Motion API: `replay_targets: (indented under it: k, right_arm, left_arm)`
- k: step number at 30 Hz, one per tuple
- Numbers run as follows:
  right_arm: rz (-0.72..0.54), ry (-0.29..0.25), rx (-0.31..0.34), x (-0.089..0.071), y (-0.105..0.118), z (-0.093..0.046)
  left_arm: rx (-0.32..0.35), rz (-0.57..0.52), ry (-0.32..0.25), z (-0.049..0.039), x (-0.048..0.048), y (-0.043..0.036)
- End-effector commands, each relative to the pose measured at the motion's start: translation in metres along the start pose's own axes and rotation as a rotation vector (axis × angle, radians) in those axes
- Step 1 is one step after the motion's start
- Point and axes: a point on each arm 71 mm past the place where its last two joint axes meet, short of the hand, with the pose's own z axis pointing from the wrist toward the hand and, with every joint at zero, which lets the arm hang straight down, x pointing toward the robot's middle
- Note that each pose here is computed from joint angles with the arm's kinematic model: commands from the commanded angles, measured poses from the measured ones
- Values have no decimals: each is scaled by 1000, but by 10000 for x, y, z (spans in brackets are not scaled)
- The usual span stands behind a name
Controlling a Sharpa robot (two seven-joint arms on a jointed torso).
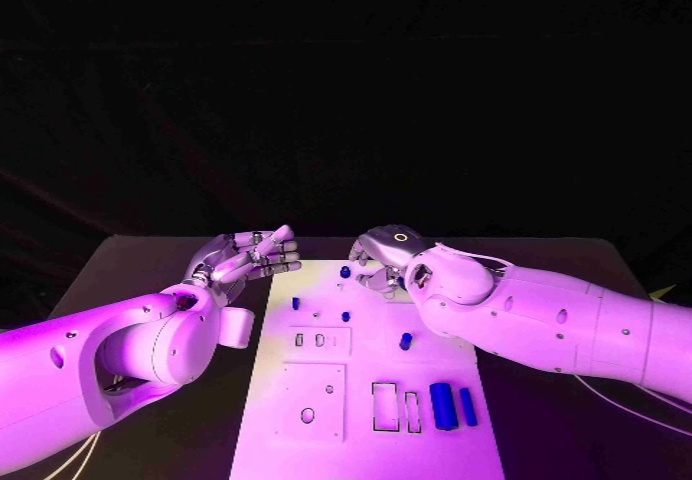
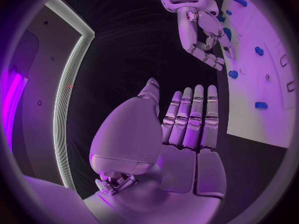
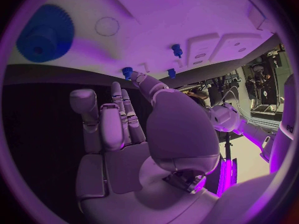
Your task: Assemble the parts on the task board
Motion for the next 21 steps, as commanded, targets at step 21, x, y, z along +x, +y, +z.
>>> replay_targets:
  k: [21]
  right_arm:
    - [274, 159, 291, -174, -901, -665]
  left_arm:
    - [1, -11, -1, 24, -35, -3]
